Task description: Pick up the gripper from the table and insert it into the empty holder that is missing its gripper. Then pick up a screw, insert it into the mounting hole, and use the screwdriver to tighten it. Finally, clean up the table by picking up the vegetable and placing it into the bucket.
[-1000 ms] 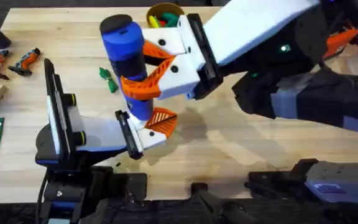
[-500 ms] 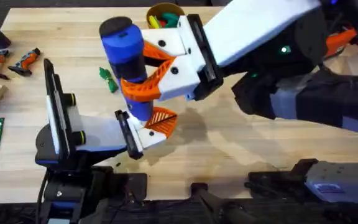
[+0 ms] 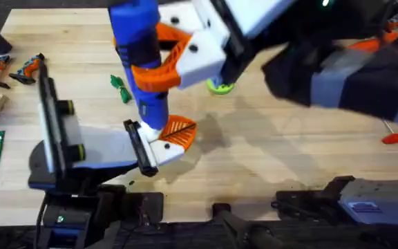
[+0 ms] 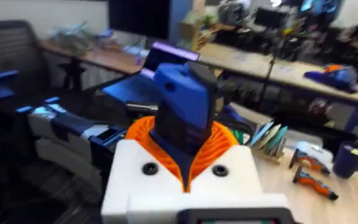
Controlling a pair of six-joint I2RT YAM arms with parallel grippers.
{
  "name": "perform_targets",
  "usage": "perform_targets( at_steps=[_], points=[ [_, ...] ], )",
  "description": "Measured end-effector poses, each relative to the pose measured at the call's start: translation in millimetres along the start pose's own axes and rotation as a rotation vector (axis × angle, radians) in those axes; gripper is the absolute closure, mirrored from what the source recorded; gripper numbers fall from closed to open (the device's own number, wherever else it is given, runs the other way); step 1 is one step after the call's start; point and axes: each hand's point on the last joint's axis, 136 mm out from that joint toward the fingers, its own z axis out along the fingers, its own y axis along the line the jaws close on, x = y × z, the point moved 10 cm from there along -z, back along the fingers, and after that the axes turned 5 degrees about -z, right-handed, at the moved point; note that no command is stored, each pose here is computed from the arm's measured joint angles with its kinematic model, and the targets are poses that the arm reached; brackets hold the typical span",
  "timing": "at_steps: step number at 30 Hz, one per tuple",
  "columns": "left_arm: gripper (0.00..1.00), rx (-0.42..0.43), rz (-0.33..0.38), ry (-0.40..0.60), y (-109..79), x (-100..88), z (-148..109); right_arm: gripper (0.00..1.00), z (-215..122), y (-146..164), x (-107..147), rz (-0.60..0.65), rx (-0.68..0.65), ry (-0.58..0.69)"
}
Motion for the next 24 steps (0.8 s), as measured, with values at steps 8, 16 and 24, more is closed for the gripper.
perform_targets(
  at_steps=[8, 16, 24],
  points=[
    [0.996, 0.019, -0.023, 0.03, 2.0, 14.7, 1.4, 0.064, -12.2, -36.3, -111.2, -0.115, 0.203, -0.076],
    [0.996, 0.02, -0.01, 0.029, 1.7, 14.5, 1.4, 0.038, -11.7, -32.6, -128.5, -0.136, 0.257, -0.116],
    [0.996, 0.021, -0.004, 0.029, 1.7, 14.5, 1.4, 0.039, -11.8, -41.9, -114.8, -0.053, 0.285, -0.089]
  ],
)
